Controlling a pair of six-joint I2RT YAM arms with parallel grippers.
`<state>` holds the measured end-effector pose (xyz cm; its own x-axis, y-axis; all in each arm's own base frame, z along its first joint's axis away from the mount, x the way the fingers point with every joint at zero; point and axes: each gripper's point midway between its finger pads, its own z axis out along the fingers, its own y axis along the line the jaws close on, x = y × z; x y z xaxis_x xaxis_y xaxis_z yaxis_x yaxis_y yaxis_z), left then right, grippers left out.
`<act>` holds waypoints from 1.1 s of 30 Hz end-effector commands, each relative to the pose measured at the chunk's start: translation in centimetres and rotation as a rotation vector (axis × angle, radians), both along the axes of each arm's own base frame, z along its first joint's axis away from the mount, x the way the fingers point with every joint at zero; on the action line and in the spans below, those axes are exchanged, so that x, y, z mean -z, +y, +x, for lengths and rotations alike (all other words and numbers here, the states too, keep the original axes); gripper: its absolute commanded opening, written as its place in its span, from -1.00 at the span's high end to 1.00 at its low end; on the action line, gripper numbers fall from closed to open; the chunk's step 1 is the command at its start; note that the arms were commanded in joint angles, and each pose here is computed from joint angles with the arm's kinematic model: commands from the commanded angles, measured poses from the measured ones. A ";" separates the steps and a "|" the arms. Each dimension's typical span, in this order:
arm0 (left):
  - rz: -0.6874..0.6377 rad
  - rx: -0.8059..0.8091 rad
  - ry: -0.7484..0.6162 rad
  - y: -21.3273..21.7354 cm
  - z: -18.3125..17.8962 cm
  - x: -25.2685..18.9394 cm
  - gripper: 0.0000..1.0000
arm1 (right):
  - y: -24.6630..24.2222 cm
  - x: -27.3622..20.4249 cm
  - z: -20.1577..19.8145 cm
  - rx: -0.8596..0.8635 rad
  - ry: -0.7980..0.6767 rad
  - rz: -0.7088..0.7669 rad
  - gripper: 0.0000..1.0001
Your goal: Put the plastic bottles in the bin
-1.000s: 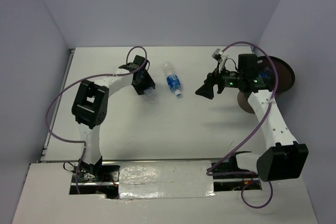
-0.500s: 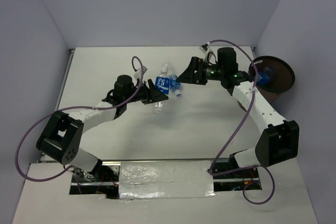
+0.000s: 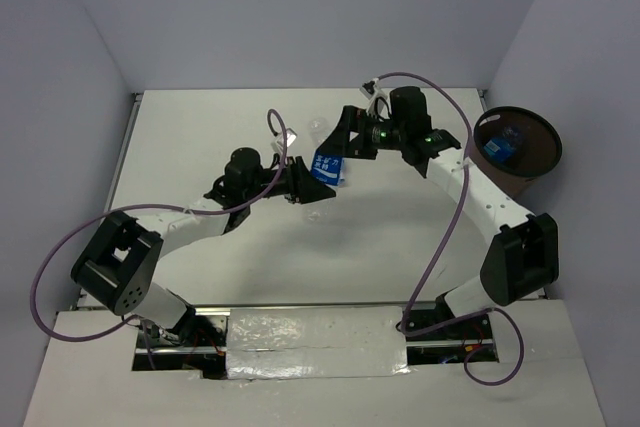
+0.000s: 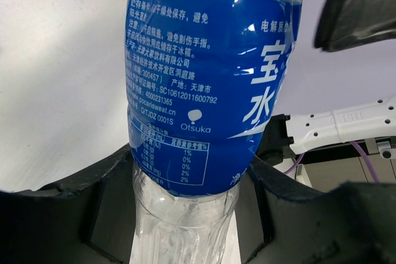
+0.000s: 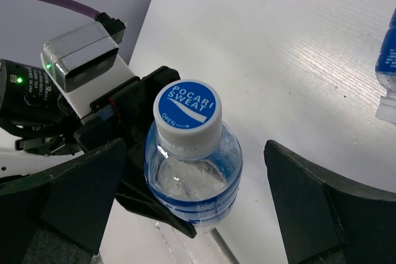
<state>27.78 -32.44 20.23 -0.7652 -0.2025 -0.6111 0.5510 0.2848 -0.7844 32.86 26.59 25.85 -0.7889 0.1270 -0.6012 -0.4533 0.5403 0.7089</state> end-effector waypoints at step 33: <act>0.021 -0.027 -0.212 0.3 0.3 -5.9 -0.99 | -0.2 -3.7 0.9 -0.172 -0.310 -0.149 0.74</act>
